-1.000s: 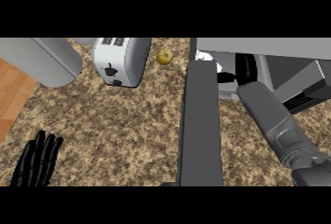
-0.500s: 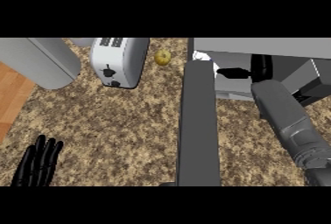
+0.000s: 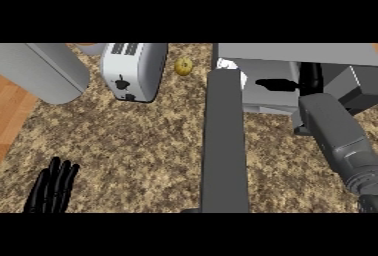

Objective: Pick up the milk, place it into the microwave and close the microwave

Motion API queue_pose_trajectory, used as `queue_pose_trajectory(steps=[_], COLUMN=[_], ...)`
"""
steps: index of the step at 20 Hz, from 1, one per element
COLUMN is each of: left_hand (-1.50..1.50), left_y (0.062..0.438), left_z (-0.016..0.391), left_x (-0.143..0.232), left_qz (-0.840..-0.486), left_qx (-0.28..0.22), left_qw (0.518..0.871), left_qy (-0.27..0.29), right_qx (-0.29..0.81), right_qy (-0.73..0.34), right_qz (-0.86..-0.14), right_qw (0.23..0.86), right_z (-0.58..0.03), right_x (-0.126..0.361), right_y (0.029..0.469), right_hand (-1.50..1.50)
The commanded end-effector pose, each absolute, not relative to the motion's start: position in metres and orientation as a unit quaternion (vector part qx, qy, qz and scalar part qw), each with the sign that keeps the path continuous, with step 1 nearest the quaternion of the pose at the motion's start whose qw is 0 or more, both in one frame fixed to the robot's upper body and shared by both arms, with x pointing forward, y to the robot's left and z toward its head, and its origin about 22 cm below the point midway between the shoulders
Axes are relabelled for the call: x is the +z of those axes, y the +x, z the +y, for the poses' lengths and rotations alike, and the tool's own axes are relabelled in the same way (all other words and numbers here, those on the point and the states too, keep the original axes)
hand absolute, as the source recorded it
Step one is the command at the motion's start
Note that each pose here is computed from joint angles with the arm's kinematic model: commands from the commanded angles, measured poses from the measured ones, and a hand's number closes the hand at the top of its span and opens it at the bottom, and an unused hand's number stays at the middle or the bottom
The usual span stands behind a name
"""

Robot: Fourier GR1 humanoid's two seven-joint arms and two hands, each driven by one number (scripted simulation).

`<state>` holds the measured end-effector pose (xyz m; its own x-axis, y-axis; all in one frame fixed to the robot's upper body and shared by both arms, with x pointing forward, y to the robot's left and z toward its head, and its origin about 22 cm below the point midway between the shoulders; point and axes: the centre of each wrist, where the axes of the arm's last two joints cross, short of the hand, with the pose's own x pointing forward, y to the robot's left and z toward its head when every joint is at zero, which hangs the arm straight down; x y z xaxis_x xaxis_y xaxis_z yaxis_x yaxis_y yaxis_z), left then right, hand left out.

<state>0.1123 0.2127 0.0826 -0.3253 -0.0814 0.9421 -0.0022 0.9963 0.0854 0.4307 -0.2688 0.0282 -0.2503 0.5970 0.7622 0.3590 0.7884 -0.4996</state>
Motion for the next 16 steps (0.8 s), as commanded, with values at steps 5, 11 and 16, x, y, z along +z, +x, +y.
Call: queue_pose_trajectory(steps=[5, 11, 16], left_hand=[-1.5, -1.5, -1.5], left_y=[0.104, 0.116, 0.098], left_z=[0.216, 0.206, 0.212], left_x=[0.086, 0.087, 0.079], left_qz=[-0.81, -0.813, -0.808], left_qx=[-0.028, -0.017, -0.03], left_qw=[0.585, 0.581, 0.588], left_qy=[0.025, 0.017, 0.016], right_qx=[0.081, 0.081, 0.077], right_qy=[-0.223, -0.175, -0.128], right_qz=[-0.797, -0.8, -0.787], right_qw=[0.555, 0.569, 0.598], right_z=[-0.278, -0.283, -0.295], right_x=[0.018, -0.01, -0.034], right_y=[0.424, 0.406, 0.387], right_hand=[-1.5, -1.5, -1.5])
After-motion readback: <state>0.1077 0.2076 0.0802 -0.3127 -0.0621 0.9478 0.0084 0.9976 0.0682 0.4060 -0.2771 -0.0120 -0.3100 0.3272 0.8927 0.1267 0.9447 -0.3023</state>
